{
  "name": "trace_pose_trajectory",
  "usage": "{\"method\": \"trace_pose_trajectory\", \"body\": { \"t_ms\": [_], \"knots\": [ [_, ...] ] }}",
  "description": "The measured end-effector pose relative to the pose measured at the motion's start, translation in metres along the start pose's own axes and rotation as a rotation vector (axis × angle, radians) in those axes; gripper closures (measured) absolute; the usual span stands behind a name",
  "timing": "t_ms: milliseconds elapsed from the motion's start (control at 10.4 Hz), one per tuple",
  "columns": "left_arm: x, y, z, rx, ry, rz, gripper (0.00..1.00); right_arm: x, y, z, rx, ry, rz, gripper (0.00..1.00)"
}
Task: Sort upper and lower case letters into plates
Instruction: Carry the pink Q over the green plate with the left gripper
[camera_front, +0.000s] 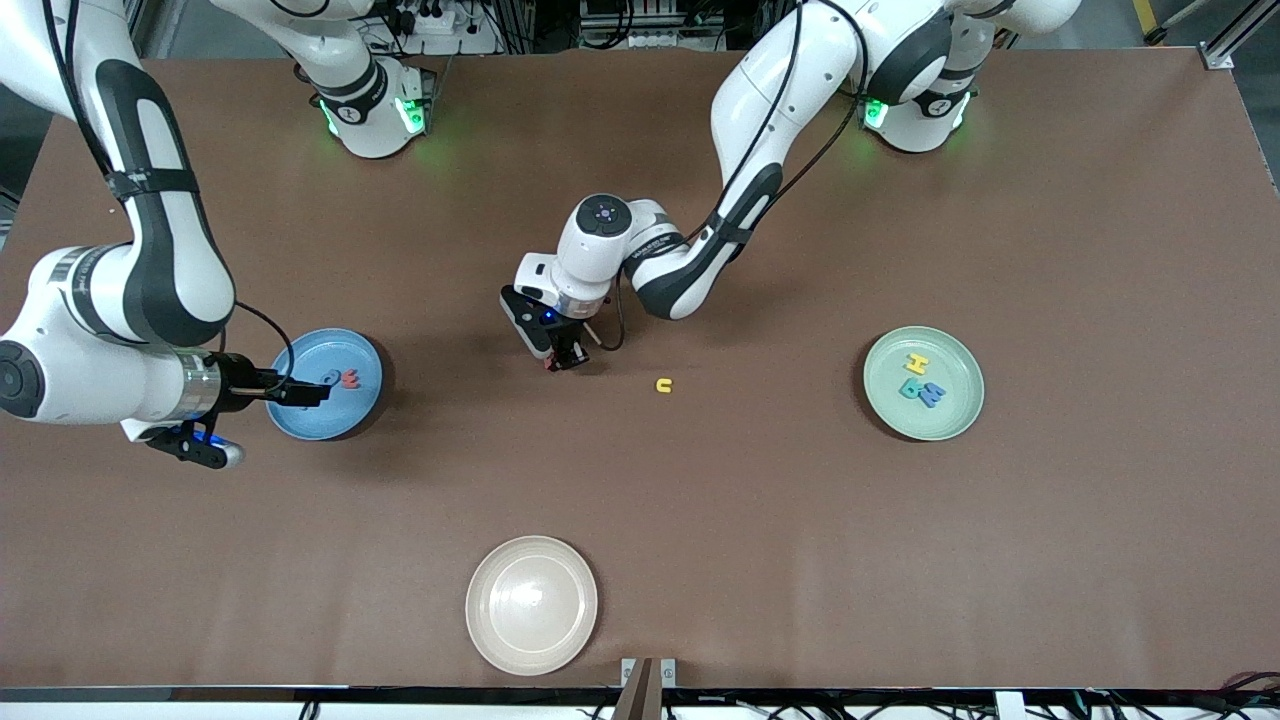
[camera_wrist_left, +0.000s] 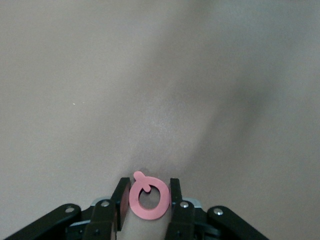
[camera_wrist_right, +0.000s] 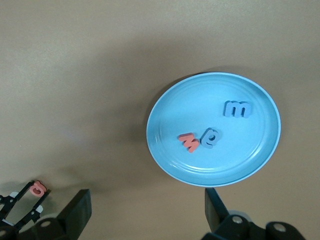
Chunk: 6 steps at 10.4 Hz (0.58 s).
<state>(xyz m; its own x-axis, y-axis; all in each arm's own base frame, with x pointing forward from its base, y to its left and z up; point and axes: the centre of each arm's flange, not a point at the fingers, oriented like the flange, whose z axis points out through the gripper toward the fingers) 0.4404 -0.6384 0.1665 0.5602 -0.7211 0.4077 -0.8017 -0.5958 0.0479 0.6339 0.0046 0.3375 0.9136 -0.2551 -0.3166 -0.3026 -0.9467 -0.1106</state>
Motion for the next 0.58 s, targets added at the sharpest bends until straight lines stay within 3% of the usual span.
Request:
{"method": "trace_pose_trajectory", "body": {
  "t_ms": [288,575],
  "knots": [
    [0.015,-0.009,-0.028,0.031,-0.063,-0.081,0.63,0.000,0.000,0.000,0.000,0.000,0.000,0.00],
    [0.048,-0.088,-0.120,0.123,-0.185,-0.192,0.63,0.000,0.000,0.000,0.000,0.000,0.000,0.00]
  ]
}}
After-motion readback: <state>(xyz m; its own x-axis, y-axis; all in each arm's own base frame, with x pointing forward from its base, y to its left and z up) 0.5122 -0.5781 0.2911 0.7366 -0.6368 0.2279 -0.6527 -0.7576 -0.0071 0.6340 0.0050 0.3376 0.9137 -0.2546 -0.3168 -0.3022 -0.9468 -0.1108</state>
